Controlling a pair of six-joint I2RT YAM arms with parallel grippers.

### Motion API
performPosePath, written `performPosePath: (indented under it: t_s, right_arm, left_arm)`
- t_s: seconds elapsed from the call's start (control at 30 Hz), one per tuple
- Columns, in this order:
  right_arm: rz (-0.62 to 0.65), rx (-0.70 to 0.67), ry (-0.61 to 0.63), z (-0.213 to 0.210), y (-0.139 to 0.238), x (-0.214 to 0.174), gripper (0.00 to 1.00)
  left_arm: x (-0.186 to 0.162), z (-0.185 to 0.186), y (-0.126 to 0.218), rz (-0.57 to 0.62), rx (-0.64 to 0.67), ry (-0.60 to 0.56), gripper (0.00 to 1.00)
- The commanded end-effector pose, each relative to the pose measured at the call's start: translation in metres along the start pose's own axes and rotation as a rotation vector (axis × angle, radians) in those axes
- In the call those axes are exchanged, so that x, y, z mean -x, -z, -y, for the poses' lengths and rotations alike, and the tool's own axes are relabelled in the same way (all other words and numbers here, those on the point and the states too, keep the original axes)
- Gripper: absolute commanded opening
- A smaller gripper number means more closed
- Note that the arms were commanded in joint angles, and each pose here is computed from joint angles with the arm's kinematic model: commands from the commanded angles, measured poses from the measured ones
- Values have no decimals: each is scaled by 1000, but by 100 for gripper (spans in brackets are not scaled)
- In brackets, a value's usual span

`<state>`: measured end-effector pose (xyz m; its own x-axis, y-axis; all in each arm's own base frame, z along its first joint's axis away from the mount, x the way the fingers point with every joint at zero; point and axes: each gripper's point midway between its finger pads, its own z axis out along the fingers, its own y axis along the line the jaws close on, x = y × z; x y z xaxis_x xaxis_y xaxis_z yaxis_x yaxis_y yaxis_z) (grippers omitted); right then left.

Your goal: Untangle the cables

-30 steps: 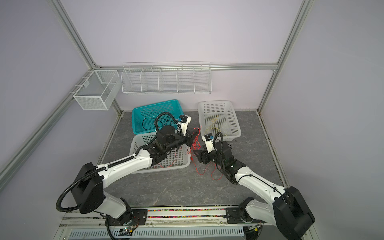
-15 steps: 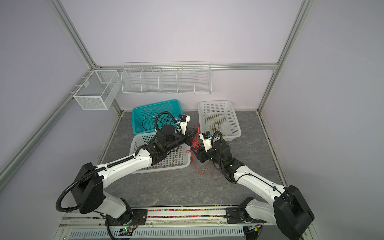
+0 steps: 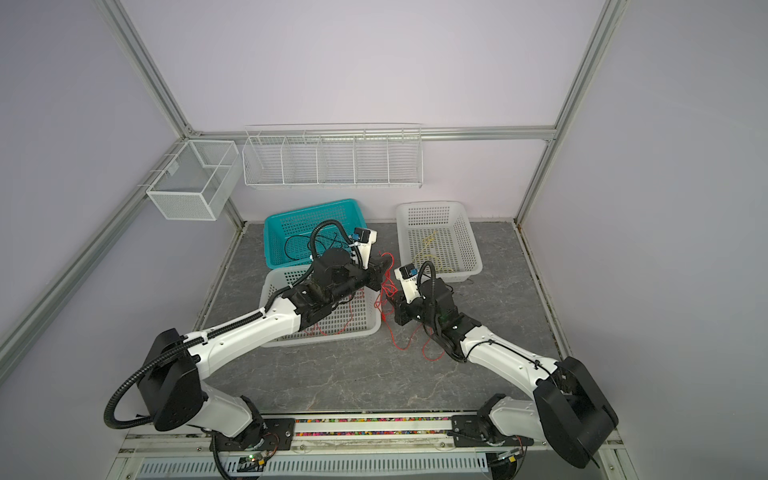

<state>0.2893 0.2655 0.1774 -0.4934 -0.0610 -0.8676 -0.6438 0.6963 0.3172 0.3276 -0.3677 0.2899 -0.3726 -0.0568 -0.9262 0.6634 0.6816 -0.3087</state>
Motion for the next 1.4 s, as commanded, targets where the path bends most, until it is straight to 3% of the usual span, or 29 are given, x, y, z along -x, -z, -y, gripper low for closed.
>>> performPosePath:
  t_s: [0.0, 0.37, 0.53, 0.83, 1.37]
  right_arm:
    - [-59, -90, 7, 15, 16, -24, 6]
    - [-62, -433, -32, 66, 80, -49, 6]
    - [-33, -504, -27, 75, 95, -42, 6]
    - [24, -512, 35, 69, 106, -11, 6]
    - [39, -425, 62, 50, 97, 15, 6]
  left_arm:
    - [39, -18, 16, 83, 85, 15, 0]
    - [66, -56, 37, 140, 262, -40, 0]
    - [59, -71, 53, 112, 351, -85, 0]
    - [3, -133, 80, -22, 603, -47, 0]
    - [-89, -173, 72, -206, 730, -4, 0]
